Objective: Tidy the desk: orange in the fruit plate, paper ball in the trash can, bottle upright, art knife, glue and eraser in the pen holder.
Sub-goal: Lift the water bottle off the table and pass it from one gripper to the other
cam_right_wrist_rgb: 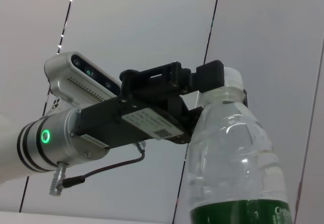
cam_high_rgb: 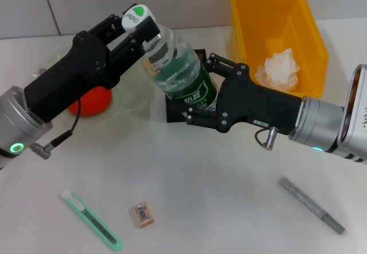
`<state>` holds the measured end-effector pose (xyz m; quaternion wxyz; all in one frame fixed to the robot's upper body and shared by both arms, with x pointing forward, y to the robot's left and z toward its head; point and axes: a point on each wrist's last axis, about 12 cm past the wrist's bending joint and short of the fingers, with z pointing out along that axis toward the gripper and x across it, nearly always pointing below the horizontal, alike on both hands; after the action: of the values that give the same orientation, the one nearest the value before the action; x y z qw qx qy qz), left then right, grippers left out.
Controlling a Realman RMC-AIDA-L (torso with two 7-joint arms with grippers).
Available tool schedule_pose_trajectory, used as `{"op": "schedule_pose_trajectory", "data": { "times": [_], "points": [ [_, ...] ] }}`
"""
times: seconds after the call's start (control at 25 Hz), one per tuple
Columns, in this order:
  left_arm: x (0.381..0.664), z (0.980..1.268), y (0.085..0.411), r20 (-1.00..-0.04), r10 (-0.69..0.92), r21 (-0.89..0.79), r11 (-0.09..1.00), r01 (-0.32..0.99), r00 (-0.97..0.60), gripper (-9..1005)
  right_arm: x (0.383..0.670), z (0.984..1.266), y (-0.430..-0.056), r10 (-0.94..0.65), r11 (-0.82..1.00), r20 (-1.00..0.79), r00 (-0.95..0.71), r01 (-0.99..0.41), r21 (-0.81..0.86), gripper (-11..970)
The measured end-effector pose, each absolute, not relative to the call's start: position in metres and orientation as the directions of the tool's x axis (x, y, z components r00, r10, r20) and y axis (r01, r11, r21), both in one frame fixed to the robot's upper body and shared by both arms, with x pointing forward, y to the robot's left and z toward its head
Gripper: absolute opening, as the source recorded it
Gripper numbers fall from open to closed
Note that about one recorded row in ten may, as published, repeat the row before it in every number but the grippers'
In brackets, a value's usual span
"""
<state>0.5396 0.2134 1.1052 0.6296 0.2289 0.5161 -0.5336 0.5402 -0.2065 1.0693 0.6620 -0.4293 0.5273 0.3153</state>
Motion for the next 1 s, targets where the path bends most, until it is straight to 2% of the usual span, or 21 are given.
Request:
{"op": "schedule_pose_trajectory", "data": {
  "times": [0.28,1.0],
  "points": [
    [0.5388,1.1041,0.2143,-0.893,-0.439,-0.261,0.336,0.905,-0.095,451,0.5394,1.0695,-0.2066,-0.03,0.431,-0.969,0.246,-0.871,-0.235,762],
    [0.5382,1.1049,0.2145,-0.893,-0.442,-0.252,0.334,0.908,-0.085,443,0.5392,1.0691,-0.2067,-0.028,0.436,-0.97,0.243,-0.87,-0.23,763]
  ]
}}
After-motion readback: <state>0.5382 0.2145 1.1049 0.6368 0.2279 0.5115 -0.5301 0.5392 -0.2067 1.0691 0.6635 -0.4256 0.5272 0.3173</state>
